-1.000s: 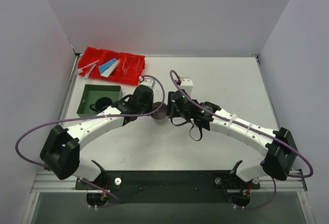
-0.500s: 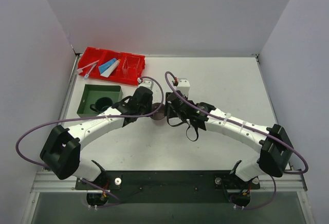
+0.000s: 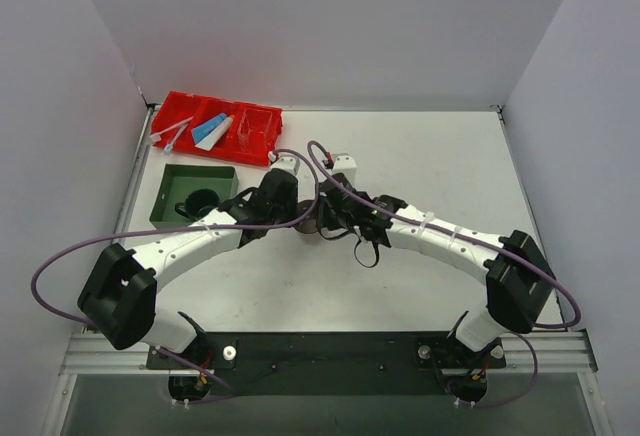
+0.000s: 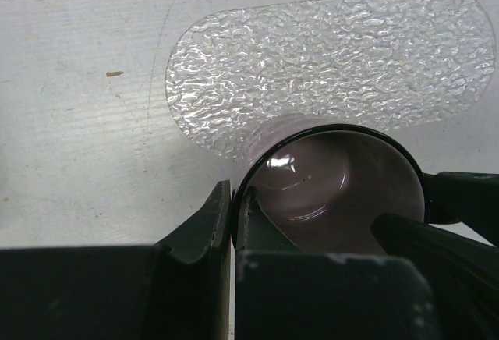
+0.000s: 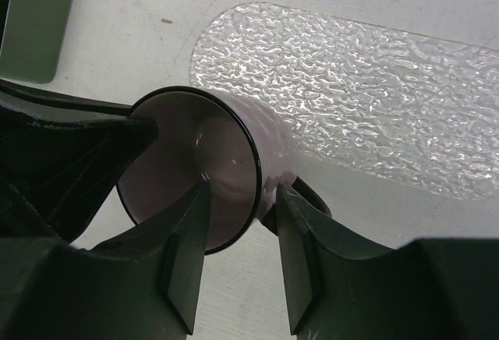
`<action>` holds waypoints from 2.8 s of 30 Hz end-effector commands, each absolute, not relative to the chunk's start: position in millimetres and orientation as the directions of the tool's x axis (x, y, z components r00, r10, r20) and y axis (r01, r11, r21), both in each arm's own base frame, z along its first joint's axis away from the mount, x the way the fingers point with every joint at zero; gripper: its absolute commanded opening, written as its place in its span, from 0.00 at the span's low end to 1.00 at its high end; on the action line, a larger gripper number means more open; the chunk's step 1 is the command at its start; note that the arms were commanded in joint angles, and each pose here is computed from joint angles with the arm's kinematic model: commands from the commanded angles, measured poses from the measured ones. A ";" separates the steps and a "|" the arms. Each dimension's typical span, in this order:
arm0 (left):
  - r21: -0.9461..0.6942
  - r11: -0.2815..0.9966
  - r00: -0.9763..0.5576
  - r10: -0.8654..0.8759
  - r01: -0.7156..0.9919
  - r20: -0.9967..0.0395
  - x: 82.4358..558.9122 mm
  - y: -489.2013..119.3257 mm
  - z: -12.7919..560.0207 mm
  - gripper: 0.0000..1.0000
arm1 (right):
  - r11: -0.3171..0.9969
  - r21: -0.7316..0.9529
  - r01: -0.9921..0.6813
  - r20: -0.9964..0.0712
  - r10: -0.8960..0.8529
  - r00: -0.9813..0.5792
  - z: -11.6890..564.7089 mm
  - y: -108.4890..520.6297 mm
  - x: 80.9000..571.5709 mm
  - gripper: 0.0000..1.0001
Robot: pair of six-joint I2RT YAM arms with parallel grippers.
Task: Prepare toiletry sets of a toothbrush and toothpaste on the tray
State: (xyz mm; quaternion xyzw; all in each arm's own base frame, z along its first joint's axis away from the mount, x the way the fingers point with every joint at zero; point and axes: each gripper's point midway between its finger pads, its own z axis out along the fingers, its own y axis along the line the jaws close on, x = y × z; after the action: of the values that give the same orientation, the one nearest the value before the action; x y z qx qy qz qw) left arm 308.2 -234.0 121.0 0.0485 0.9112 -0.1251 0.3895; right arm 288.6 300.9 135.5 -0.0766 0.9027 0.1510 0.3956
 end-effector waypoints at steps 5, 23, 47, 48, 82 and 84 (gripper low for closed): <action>-0.302 0.927 -0.608 -0.111 0.222 -0.786 319.0 -256.5 163.7 0.00 | 0.934 0.218 -0.283 -0.747 -0.027 -0.665 142.2 307.6 304.1 0.31; -0.320 0.913 -0.581 -0.120 0.255 -0.805 315.7 -262.7 170.2 0.00 | 0.947 0.202 -0.251 -0.694 -0.042 -0.719 111.0 299.1 305.8 0.22; -0.369 0.820 -0.568 -0.067 0.437 -0.821 299.0 -289.6 191.3 0.70 | 0.940 0.171 -0.295 -0.754 -0.068 -0.653 133.1 248.5 320.0 0.00; -0.367 0.816 -0.559 -0.066 0.446 -0.826 298.9 -289.4 191.9 0.71 | 0.939 0.162 -0.303 -0.758 -0.078 -0.647 135.3 245.7 320.4 0.00; -0.332 0.891 -0.423 -0.183 0.310 -0.887 341.4 -204.5 237.0 0.80 | 0.820 0.006 -0.573 -0.731 -0.387 -0.562 117.2 135.9 373.3 0.00; -0.331 0.891 -0.423 -0.182 0.311 -0.888 342.1 -204.9 236.9 0.80 | 0.822 -0.002 -0.569 -0.728 -0.391 -0.563 114.6 134.3 374.0 0.00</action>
State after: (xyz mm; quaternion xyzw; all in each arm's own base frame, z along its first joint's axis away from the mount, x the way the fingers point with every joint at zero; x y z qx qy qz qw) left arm 337.6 -207.6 218.4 0.0384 0.8301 -0.2275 0.5076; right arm 349.6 129.1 87.3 -0.2575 0.9051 0.1199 0.3163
